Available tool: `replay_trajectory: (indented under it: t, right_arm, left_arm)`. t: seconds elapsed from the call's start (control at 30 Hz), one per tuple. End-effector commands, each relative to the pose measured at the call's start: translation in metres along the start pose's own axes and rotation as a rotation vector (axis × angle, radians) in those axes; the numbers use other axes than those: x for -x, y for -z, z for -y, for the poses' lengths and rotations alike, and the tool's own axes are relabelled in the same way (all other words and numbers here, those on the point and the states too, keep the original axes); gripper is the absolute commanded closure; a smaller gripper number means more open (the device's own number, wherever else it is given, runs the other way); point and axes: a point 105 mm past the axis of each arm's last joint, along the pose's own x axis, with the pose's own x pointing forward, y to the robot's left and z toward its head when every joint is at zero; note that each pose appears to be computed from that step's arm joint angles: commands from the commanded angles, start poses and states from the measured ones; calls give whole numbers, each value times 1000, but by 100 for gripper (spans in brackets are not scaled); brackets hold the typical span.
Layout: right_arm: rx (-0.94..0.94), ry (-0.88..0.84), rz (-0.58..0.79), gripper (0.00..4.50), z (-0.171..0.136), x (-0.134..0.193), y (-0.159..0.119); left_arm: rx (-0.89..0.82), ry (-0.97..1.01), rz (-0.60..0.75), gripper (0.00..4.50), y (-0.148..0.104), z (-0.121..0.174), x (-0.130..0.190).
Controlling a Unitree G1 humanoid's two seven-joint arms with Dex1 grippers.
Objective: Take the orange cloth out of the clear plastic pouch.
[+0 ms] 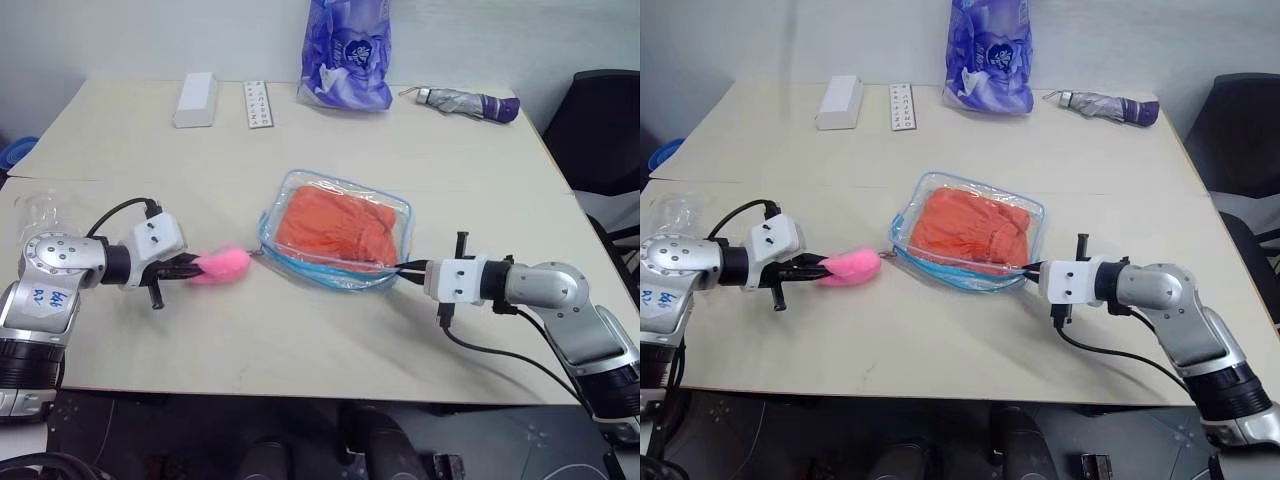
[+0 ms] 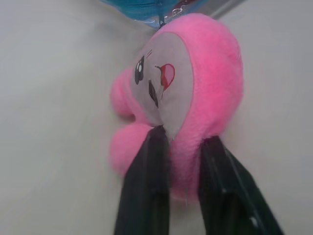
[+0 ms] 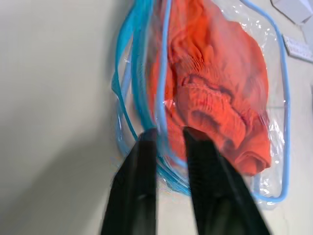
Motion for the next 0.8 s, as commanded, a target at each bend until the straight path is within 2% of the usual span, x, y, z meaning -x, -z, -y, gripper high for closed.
replay_trajectory:
  t: [0.03,0.17,0.2,0.3,0.37,0.5,0.67,0.8]
  right_arm:
    - [-14,69,26,242,7,11,-12]
    - [-140,136,58,108,6,22,-19]
    - [-227,157,94,78,7,26,-23]
    - [-386,171,170,78,5,34,-36]
    - [-510,159,233,78,1,40,-48]
    - [-624,124,261,78,-6,45,-58]
    - [-668,105,248,78,-12,48,-61]
    - [-665,122,229,78,-12,49,-60]
  left_arm:
    - [-25,-20,4,235,-4,-5,11]
    - [-20,-70,63,116,-18,-24,20]
    - [-14,-74,95,115,-26,-30,22]
    - [-106,-94,143,115,-48,-41,23]
    - [-318,-73,133,115,-73,-41,14]
    - [-623,38,116,115,-100,-23,-10]
    - [-866,137,133,115,-116,-1,-43]
    - [-946,125,47,115,-102,-11,-62]
